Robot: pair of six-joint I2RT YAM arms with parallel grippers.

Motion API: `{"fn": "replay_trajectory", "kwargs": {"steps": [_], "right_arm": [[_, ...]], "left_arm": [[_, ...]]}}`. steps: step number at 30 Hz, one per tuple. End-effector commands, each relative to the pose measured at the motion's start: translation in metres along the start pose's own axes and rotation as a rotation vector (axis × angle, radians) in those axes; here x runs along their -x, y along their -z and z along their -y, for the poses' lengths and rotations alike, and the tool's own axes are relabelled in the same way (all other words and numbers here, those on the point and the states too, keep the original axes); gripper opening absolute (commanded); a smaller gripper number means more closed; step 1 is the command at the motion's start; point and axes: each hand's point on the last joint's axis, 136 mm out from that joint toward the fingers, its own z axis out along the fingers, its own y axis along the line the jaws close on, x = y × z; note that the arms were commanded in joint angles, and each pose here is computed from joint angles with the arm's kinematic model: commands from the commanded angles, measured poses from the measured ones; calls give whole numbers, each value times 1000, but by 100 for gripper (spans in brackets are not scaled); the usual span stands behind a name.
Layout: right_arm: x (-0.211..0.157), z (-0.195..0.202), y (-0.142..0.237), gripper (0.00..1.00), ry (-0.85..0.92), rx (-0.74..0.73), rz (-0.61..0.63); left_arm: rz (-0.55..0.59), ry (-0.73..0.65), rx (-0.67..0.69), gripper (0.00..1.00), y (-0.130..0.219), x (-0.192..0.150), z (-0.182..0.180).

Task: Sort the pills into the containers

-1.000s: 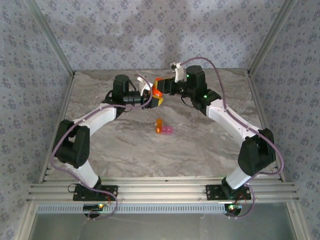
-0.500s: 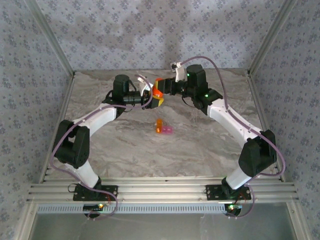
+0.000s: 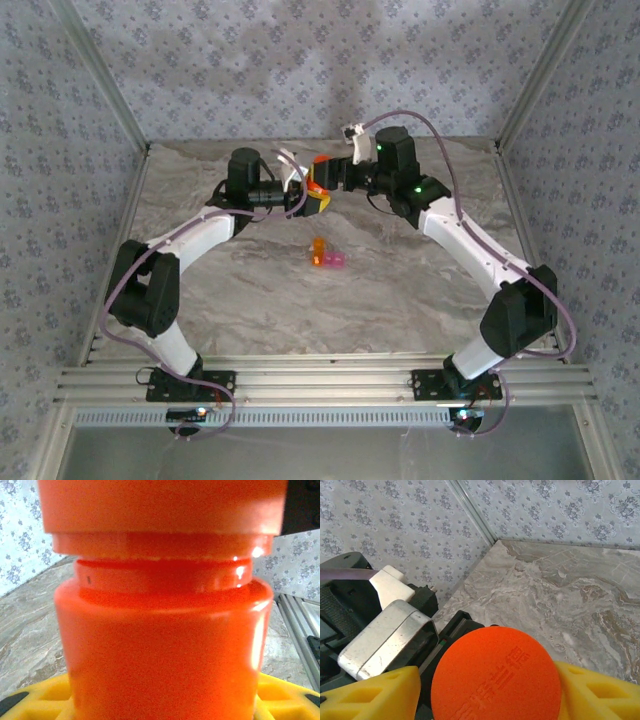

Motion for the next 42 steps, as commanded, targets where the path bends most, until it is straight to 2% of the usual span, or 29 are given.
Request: {"fn": "replay_trajectory", "kwargs": {"steps": [1, 5, 10, 14, 19, 21, 26, 30, 35, 42], "right_arm": [[-44, -13, 9, 73, -71, 63, -169], [-41, -17, 30, 85, -51, 80, -160], [-34, -5, 62, 86, -37, 42, -136], [-14, 19, 79, 80, -43, 42, -117], [4, 36, 82, 61, 40, 115, -139], [12, 35, 81, 61, 76, 143, -142], [33, 19, 80, 75, 147, 198, -138], [36, 12, 71, 80, 180, 201, -173], [28, 7, 57, 82, 220, 186, -235], [20, 5, 50, 80, 228, 190, -270]], "left_arm": [[139, -192, 13, 0, 5, 64, 3], [135, -181, 10, 0, 6, 61, 0], [120, -165, -25, 0, 6, 55, 2], [81, -144, -100, 0, 4, 49, 9], [36, -124, -180, 0, 3, 43, 19], [17, -114, -206, 0, 3, 41, 22], [-27, -94, -276, 0, 1, 33, 31], [-63, -77, -324, 0, -3, 28, 37], [-76, -68, -351, 0, -8, 27, 39], [-79, -67, -354, 0, -10, 27, 40]]}}
